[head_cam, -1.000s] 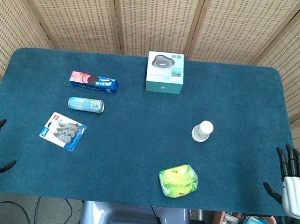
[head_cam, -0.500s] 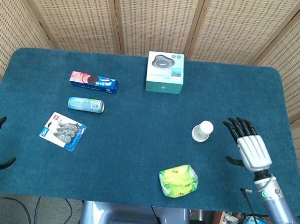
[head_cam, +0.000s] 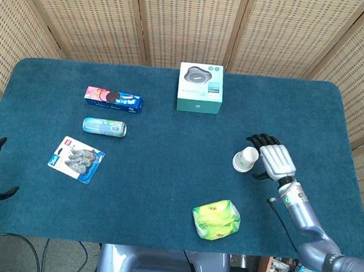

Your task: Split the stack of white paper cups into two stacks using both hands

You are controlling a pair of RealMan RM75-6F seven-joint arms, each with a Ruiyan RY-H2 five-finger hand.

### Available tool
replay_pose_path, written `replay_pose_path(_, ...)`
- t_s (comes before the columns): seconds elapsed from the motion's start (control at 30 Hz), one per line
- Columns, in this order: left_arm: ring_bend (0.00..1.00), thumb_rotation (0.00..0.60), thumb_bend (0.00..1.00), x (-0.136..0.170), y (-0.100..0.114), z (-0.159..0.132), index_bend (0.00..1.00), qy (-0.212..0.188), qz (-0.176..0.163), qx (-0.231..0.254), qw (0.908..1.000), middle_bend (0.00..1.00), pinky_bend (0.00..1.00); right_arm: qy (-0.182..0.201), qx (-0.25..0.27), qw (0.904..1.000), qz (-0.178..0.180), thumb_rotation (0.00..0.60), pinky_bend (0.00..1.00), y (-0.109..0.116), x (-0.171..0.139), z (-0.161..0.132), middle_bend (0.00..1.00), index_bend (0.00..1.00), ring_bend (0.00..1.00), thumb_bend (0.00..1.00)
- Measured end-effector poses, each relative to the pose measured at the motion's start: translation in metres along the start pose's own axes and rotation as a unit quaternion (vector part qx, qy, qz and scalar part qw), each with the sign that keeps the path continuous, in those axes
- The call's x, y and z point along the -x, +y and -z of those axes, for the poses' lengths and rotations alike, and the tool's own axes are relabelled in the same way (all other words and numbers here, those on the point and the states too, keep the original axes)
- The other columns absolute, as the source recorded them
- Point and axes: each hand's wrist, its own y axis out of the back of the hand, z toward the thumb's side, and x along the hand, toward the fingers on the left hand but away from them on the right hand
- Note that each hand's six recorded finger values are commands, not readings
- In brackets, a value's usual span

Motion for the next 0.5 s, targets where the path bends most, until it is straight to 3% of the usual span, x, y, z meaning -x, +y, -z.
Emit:
replay_pose_path(0.2, 0.00, 0.600, 0.07, -0.001, 0.000, 0.003, 0.00, 0.005, 0.002, 0.001, 1.0000, 0.00, 0.00, -0.007, -0.015, 0.9998, -0.010, 0.600, 0.30, -0.013, 0.014, -0.002, 0.33, 0.27, 0.23, 0.28)
replay_pose_path(0.5, 0.00, 0.600, 0.07, -0.003, -0.002, 0.005, 0.00, 0.009, 0.006, 0.001, 0.9999, 0.00, 0.00, -0.023, -0.018, 0.9995, -0.013, 0.600, 0.56, -0.016, 0.022, 0.004, 0.47, 0.39, 0.37, 0.34)
